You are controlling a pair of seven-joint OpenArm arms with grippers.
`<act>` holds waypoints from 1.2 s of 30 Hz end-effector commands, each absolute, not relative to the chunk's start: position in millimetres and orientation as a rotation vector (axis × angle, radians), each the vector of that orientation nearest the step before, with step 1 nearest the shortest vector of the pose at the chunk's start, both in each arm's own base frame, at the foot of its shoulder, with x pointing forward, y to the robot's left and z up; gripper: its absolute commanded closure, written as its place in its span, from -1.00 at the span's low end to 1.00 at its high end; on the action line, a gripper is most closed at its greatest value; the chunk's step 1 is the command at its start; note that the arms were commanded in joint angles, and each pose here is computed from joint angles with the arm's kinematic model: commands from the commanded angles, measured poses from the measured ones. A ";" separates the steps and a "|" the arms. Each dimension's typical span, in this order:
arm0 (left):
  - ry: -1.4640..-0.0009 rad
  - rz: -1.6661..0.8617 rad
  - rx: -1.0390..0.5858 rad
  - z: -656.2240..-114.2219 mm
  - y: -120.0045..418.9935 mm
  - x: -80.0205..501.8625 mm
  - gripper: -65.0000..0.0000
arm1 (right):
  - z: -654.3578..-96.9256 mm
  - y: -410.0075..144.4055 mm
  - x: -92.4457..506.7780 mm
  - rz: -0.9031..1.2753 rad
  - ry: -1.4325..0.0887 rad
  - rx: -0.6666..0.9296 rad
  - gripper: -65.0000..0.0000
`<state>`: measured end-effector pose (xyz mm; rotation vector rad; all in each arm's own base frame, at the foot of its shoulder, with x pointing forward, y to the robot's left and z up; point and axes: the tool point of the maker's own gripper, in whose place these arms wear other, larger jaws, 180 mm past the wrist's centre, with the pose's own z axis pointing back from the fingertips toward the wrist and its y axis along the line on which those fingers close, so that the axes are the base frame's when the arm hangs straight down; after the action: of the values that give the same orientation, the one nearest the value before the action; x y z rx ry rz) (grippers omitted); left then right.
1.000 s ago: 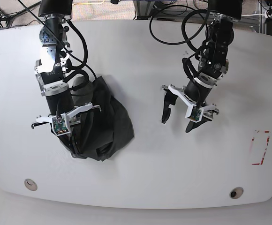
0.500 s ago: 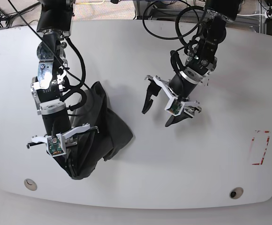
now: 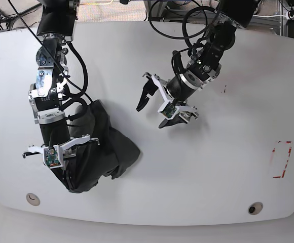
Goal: Fold the T-shirt properly
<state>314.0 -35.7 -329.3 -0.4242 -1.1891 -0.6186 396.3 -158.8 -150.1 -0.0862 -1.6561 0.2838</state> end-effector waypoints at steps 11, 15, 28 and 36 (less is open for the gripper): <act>-1.165 -0.653 -0.457 -343.0 -55.1 322.3 -0.39 | -136.2 -181.1 379.3 0.252 -1.708 -0.148 0.99; -1.153 -0.670 -0.461 -347.7 -62.1 322.7 -0.39 | -137.4 -183.3 377.6 0.256 -1.699 -0.158 0.99; -1.152 -0.671 -0.503 -347.9 -89.5 331.4 -0.38 | -137.1 -191.6 378.3 0.264 -1.666 -0.189 1.00; -1.178 -0.633 -0.527 -339.1 -101.9 346.5 -0.40 | -130.8 -181.1 383.9 0.263 -1.693 -0.158 0.99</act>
<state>338.0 -91.9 -360.0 -0.4895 -1.1113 -0.6434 383.1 -179.5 -156.0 -0.1458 -1.6051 0.2656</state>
